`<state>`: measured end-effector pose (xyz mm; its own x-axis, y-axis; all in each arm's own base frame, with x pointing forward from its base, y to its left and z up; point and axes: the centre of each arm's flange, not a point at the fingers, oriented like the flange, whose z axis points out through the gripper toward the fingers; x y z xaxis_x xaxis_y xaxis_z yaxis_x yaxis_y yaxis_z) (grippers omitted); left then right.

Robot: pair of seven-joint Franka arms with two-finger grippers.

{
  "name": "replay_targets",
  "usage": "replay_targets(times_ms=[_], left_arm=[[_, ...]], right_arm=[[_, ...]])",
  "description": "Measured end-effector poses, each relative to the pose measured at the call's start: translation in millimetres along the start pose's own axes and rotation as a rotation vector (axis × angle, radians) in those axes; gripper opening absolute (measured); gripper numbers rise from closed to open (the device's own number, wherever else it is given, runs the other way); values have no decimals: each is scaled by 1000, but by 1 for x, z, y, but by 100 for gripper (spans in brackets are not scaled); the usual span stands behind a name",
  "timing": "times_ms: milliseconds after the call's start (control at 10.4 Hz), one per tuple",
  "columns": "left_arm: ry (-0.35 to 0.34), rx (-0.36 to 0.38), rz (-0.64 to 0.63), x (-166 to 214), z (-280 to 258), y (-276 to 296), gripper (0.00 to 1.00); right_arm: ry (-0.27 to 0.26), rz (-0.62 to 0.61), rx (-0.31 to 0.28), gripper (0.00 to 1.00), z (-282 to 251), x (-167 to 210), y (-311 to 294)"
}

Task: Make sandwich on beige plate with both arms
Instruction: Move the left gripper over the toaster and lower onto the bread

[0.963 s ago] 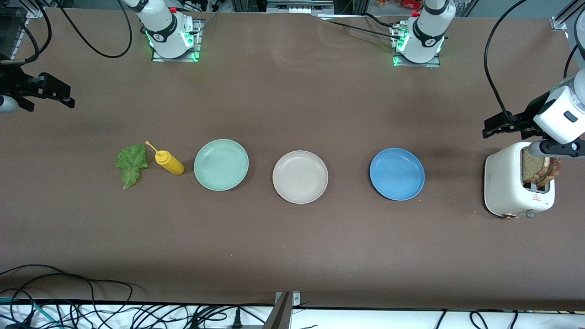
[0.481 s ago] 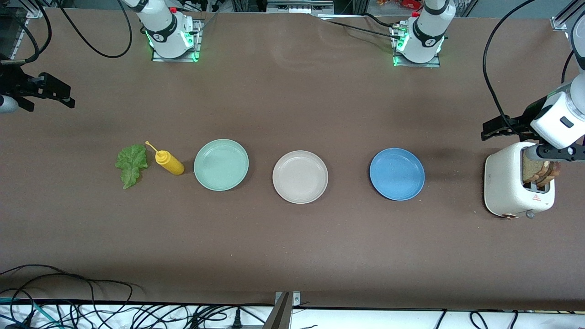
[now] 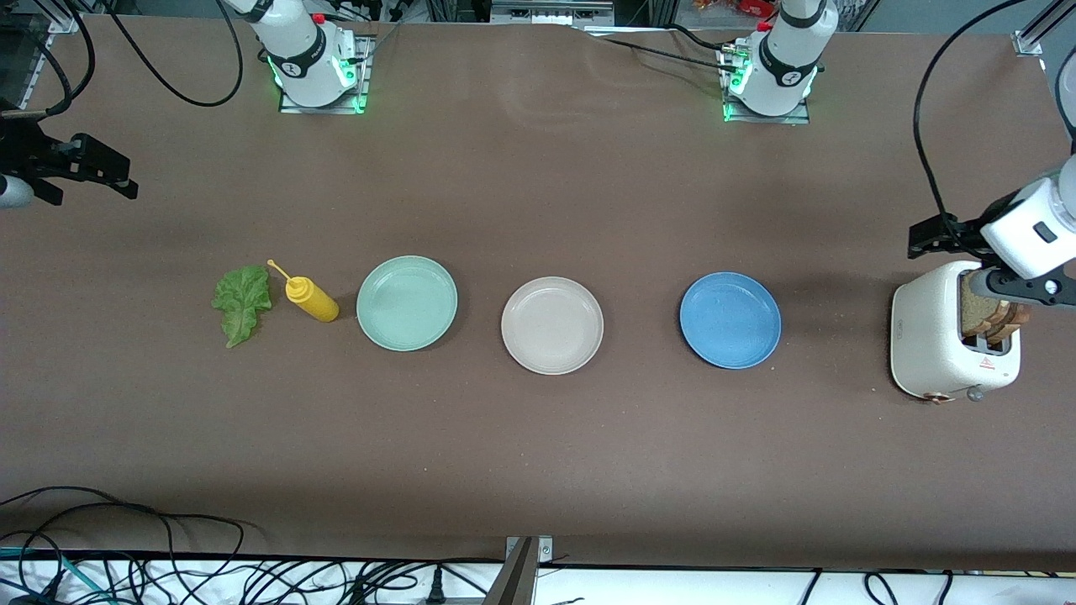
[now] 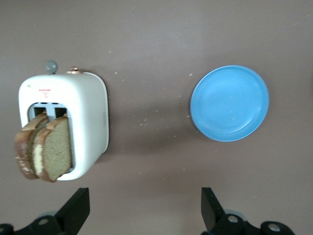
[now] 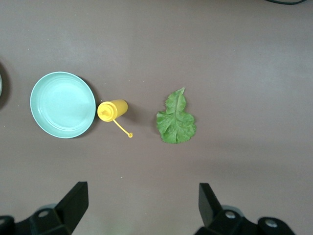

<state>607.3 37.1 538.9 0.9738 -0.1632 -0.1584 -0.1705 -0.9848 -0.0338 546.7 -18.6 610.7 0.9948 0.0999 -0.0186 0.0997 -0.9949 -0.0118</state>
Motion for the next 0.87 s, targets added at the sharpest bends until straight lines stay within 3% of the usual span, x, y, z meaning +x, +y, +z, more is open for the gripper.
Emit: replay_targets(times_ms=[385,866], left_arm=[[-21,-11,21,9,37,-50,100],[19,-11,3,-3,93,-114,100]], right_arm=[[0,0,0,100,0,0,0],[0,0,0,100,0,0,0]])
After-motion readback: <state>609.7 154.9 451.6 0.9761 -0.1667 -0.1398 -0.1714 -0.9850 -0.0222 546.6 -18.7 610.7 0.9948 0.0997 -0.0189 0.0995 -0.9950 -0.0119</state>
